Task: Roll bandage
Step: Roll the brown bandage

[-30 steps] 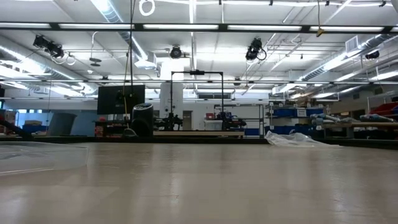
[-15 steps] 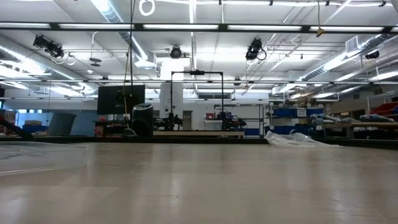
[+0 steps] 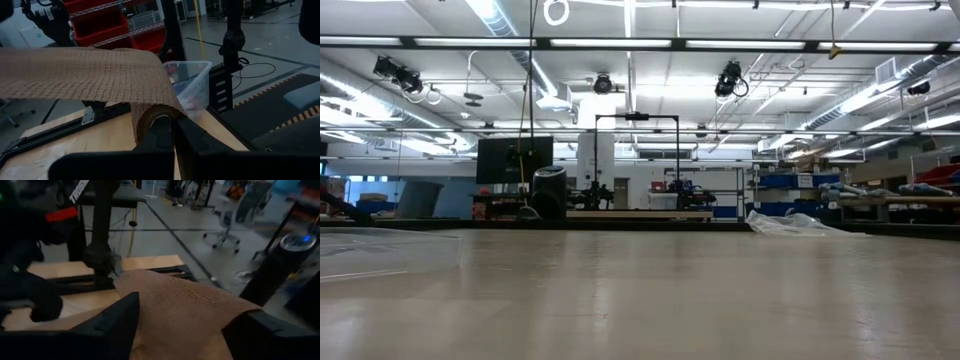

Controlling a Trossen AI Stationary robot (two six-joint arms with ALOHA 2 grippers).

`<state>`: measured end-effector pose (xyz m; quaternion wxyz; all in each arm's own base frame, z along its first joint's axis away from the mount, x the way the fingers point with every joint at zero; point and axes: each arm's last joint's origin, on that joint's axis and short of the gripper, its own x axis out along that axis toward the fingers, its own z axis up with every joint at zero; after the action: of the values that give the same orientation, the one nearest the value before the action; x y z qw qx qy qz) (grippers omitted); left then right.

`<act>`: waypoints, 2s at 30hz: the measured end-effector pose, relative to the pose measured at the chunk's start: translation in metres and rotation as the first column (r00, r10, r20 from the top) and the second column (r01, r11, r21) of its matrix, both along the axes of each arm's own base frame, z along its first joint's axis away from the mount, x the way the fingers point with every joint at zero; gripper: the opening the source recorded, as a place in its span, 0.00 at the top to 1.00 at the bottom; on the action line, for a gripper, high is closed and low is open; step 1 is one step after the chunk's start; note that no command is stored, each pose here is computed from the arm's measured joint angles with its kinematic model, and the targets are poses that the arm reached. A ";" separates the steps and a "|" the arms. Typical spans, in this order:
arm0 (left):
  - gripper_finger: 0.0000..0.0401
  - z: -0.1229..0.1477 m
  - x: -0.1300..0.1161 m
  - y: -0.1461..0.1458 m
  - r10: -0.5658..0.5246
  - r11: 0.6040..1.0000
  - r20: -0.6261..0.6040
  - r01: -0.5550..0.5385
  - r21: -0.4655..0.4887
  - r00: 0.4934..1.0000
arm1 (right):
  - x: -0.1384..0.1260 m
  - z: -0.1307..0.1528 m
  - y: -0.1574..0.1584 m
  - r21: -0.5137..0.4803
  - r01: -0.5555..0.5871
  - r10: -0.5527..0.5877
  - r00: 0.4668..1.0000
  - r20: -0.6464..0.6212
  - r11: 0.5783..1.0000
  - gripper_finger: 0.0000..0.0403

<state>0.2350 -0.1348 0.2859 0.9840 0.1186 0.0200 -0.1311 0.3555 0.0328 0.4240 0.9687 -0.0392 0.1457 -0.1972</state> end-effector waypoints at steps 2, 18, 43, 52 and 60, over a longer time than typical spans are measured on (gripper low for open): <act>1.00 0.000 0.000 0.000 0.000 1.000 -0.004 0.000 0.000 1.000 | -0.001 0.000 -0.003 0.083 -0.011 0.009 1.000 0.020 0.996 0.34; 1.00 0.000 0.000 -0.001 -0.017 1.000 -0.009 0.017 -0.014 1.000 | -0.007 -0.002 -0.025 0.535 -0.116 0.098 0.993 0.062 0.837 0.31; 1.00 -0.004 -0.001 -0.003 -0.096 0.993 -0.060 0.092 -0.069 0.994 | -0.021 -0.018 -0.033 0.688 -0.104 0.258 0.958 -0.123 0.718 0.29; 1.00 -0.004 -0.001 -0.003 -0.097 0.993 -0.060 0.093 -0.070 0.993 | -0.023 -0.013 -0.005 0.521 -0.245 0.359 0.924 -0.129 0.818 0.28; 1.00 -0.003 -0.001 -0.003 -0.112 0.991 -0.050 0.108 -0.080 0.992 | -0.033 -0.003 0.007 0.293 -0.273 0.328 0.931 -0.157 0.916 0.28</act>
<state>0.2335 -0.1380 0.2833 0.9783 0.0780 0.0354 -0.1889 0.3229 0.0399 0.4208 0.9639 0.0492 0.2611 -0.0189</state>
